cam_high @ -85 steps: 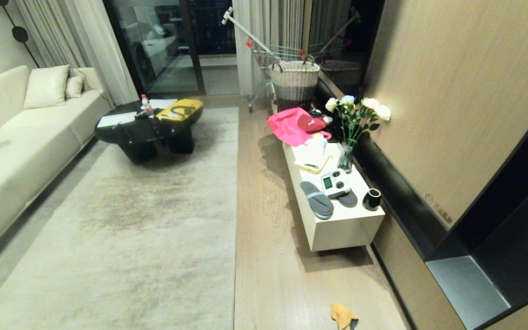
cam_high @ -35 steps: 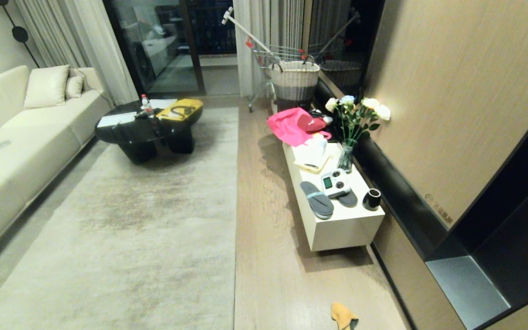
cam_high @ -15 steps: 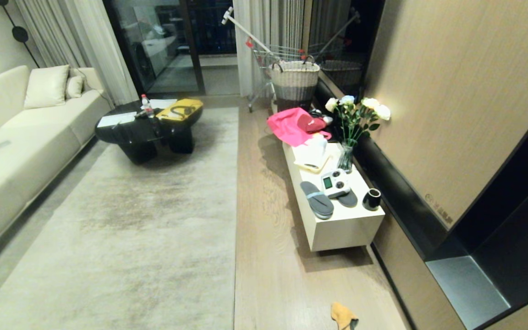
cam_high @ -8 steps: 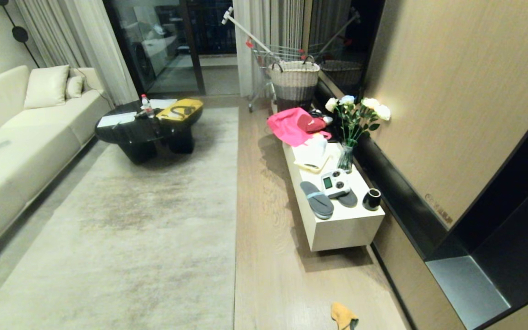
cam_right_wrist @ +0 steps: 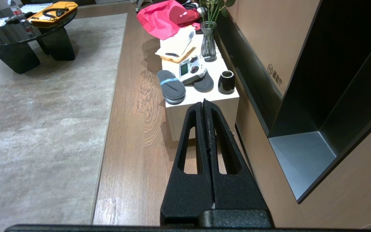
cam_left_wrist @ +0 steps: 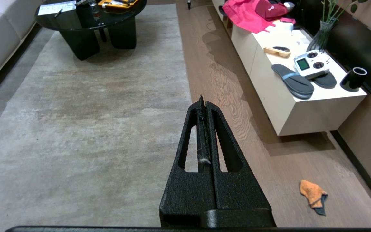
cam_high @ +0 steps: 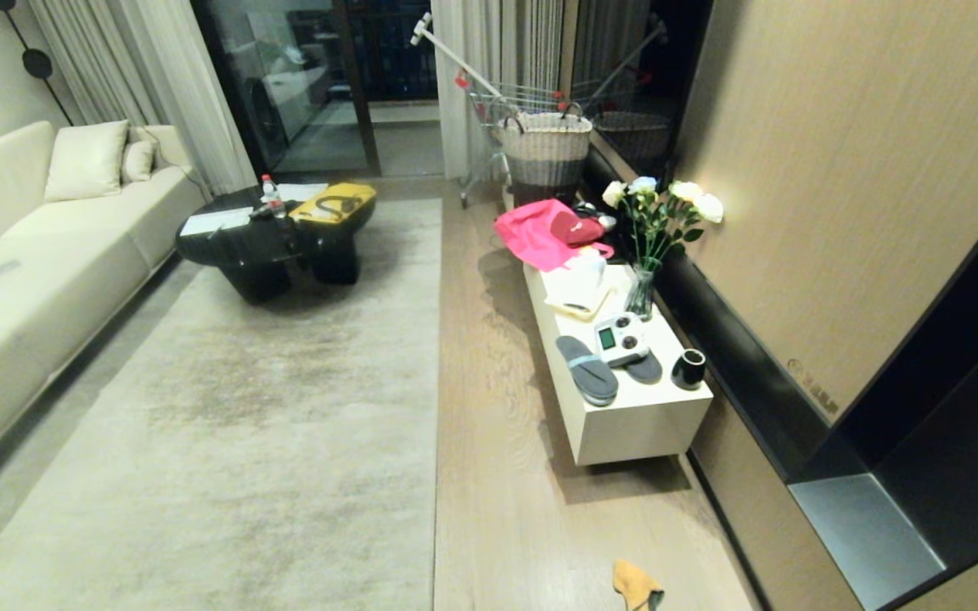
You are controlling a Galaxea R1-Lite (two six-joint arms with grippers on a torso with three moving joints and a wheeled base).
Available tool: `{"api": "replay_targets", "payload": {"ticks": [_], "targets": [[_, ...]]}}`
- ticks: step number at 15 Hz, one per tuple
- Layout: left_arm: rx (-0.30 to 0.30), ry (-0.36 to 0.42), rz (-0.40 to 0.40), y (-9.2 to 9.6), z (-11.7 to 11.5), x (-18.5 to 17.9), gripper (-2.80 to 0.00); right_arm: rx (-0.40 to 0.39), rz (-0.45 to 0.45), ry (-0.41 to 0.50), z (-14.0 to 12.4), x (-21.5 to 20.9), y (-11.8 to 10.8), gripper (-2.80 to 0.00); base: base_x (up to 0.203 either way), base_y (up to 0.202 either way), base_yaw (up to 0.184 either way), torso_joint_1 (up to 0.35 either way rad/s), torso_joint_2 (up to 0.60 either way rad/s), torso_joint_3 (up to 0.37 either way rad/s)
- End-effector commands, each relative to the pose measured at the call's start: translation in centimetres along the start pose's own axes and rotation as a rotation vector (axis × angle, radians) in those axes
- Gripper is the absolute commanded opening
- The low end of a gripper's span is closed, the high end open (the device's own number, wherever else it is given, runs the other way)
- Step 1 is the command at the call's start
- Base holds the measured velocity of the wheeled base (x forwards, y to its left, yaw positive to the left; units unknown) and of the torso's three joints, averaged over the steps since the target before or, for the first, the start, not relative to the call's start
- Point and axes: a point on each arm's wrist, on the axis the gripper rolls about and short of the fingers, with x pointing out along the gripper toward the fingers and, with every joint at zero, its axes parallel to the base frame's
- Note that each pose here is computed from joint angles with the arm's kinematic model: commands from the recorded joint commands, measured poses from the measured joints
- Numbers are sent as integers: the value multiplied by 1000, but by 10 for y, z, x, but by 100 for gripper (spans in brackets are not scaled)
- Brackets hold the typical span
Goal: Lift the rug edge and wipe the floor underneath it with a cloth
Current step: Pick up the rag
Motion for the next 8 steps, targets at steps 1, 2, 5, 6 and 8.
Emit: {"api": "replay_targets", "payload": {"ticks": [1,2,5,6,8], "targets": [[0,0,-1,0,0,0,-280,1,0,1,0,0,0,-280,0,0,0,0,0,0],[0,0,-1,0,0,0,-280,1,0,1,0,0,0,-280,0,0,0,0,0,0],[0,0,0,0,0,0,-280,2,0,1,0,0,0,-280,0,0,0,0,0,0],[0,0,-1,0,0,0,-280,2,0,1,0,0,0,-280,0,0,0,0,0,0],[0,0,0,0,0,0,-280,2,0,1,0,0,0,-280,0,0,0,0,0,0]]}}
